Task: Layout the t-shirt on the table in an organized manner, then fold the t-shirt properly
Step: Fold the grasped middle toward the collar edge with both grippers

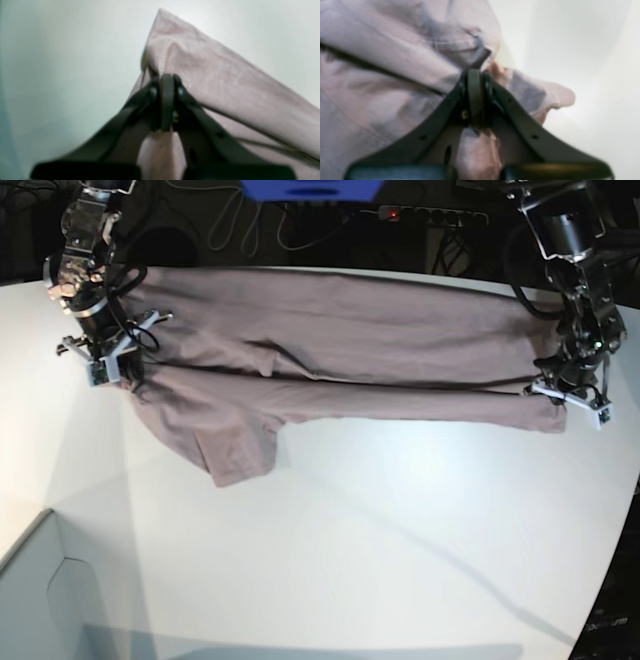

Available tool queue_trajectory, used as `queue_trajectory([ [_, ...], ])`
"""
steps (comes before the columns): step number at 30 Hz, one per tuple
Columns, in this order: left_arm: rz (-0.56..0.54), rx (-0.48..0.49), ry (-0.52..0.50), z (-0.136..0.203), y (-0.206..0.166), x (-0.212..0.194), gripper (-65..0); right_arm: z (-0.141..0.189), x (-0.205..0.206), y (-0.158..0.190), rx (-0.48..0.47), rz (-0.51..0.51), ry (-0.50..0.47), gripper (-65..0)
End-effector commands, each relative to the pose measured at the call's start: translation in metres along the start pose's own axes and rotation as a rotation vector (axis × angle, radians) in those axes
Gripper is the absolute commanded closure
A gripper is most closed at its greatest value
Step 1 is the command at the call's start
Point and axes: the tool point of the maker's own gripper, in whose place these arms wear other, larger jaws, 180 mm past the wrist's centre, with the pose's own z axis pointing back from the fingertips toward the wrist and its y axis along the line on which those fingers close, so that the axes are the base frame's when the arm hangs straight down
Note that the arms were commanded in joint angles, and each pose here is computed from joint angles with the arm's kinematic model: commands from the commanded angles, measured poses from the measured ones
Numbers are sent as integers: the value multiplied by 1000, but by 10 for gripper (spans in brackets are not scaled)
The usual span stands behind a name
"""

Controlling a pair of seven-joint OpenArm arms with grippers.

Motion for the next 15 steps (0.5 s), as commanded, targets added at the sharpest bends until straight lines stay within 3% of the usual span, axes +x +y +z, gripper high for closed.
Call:
queue_trajectory([
  [1, -6, 4, -41, 2, 3, 15, -1, 0, 15, -7, -15, 8, -52, 0],
  [4, -10, 5, -27, 2, 3, 10, -31, 0, 14, -7, -14, 7, -50, 0],
  [8, 11, -7, -19, 1, -5, 4, -201, -2, 15, -1, 5, 17, -43, 0],
  [11, 6, -4, -15, 3, -3, 0, -302, -3, 16, 0, 11, 23, -44, -80],
  [15, -12, -2, -42, 10, -2, 7, -335, -3, 19, 1, 10, 24, -55, -206],
])
